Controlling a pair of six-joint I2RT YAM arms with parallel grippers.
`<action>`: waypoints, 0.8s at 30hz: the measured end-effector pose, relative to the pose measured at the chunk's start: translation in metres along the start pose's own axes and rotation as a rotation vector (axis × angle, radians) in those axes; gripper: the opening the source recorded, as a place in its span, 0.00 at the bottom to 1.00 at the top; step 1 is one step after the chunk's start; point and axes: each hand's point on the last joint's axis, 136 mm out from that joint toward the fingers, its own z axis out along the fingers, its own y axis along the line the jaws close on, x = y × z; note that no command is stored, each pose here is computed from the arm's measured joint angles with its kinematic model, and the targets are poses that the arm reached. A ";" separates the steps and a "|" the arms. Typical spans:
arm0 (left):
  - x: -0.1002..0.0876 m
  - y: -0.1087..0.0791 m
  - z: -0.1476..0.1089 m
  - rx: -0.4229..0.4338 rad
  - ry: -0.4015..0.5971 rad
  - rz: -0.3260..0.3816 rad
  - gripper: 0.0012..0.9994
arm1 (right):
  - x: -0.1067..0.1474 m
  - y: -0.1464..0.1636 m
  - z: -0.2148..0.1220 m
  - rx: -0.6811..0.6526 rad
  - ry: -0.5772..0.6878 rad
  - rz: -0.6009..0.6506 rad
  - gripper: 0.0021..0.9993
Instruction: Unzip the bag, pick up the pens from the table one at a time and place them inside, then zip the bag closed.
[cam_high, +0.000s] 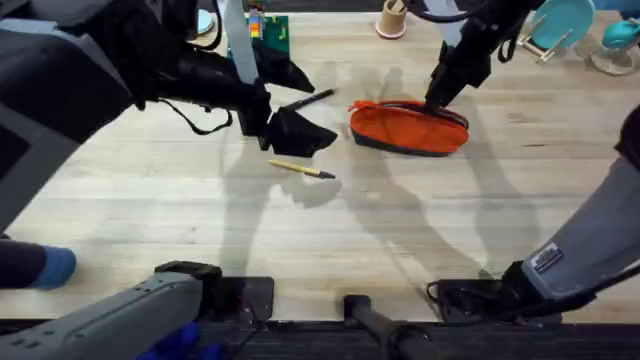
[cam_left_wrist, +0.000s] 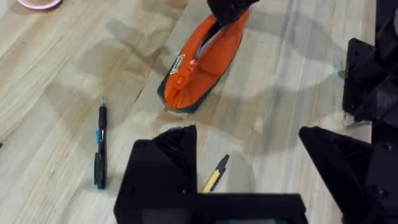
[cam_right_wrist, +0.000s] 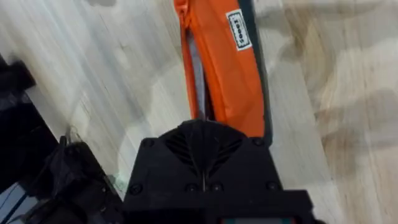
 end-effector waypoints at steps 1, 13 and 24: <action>0.000 0.000 0.000 0.000 0.000 0.000 0.99 | 0.000 0.000 0.002 -0.006 0.004 0.001 0.03; 0.000 0.000 0.000 0.000 0.000 0.000 0.99 | -0.005 -0.013 0.014 0.006 0.004 -0.007 0.03; 0.000 0.000 0.000 0.000 0.000 0.000 0.99 | -0.006 -0.021 0.038 -0.024 0.044 -0.011 0.03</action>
